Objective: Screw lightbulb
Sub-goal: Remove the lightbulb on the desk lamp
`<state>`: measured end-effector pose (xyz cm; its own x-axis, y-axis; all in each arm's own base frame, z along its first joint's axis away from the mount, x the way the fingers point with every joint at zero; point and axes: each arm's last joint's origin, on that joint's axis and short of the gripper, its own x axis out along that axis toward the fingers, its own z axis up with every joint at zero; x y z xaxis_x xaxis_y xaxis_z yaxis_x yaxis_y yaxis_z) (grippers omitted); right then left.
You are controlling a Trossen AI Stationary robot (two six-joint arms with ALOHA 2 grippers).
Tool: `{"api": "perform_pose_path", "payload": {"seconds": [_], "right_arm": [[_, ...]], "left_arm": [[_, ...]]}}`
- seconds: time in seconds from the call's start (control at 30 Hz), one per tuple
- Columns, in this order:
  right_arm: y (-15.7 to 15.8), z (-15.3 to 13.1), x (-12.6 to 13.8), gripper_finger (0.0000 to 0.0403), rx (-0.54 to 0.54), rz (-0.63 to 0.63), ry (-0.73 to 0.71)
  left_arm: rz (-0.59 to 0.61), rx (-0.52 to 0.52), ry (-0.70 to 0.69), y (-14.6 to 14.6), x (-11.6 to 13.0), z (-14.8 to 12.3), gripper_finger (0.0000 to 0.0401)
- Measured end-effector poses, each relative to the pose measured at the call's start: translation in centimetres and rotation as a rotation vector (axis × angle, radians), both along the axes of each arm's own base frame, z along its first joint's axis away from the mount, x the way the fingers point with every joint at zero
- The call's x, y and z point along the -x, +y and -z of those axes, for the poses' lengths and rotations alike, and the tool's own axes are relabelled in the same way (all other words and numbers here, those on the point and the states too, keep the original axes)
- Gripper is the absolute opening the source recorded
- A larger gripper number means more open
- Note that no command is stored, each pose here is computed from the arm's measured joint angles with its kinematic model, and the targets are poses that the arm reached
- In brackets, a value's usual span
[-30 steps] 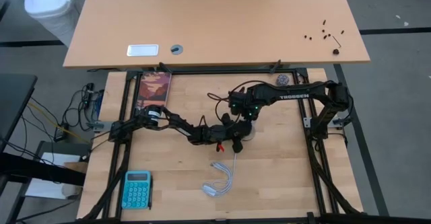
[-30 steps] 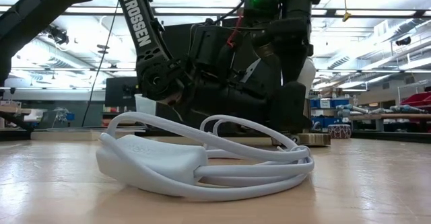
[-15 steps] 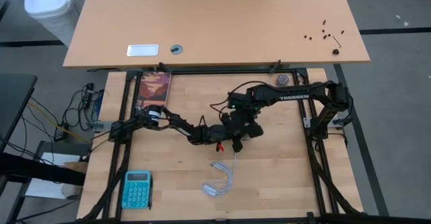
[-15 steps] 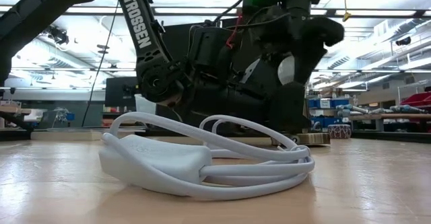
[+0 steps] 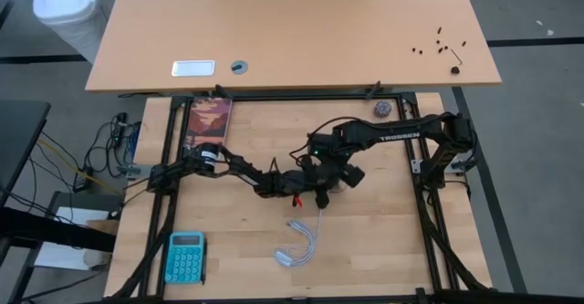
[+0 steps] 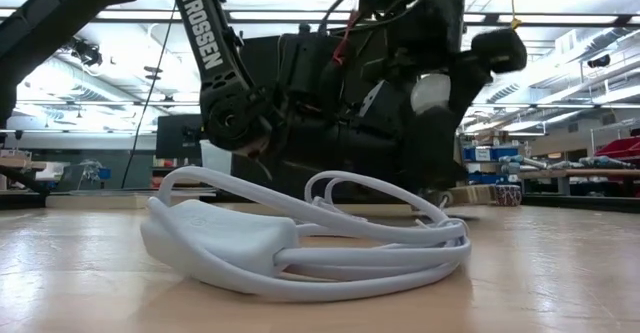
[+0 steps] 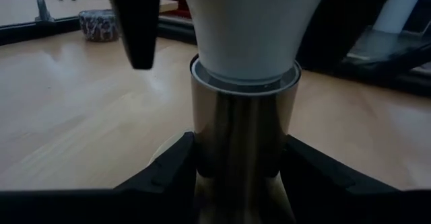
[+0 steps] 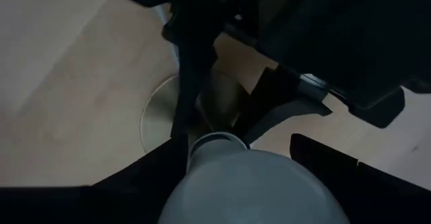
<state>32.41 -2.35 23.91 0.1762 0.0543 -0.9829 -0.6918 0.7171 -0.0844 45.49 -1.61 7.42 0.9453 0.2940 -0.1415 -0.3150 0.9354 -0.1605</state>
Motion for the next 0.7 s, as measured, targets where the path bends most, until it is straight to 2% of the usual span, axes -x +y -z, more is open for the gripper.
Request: {"api": "perform_pose_path", "payload": {"seconds": [0.13,0.37,0.5,0.7], "right_arm": [[0.3,-1.1,-0.2,0.0274,-0.043,0.112,-0.003],[0.5,-3.5,-0.9,0.0319,-0.172,0.278,-0.048],[0.6,-5.2,-1.3,0.0331,-0.185,0.366,-0.087],[0.7,-6.3,0.9,0.0327,-0.205,0.625,0.096]], "left_arm": [[0.002,-0.003,-0.011,0.0,-0.1,-0.3,0.0188],[-0.005,-0.005,0.021,0.1,0.0,0.2,0.0188],[-0.007,-0.006,0.039,0.1,0.1,0.3,0.0188],[-0.008,0.015,0.037,-0.1,0.0,0.3,0.0188]]}}
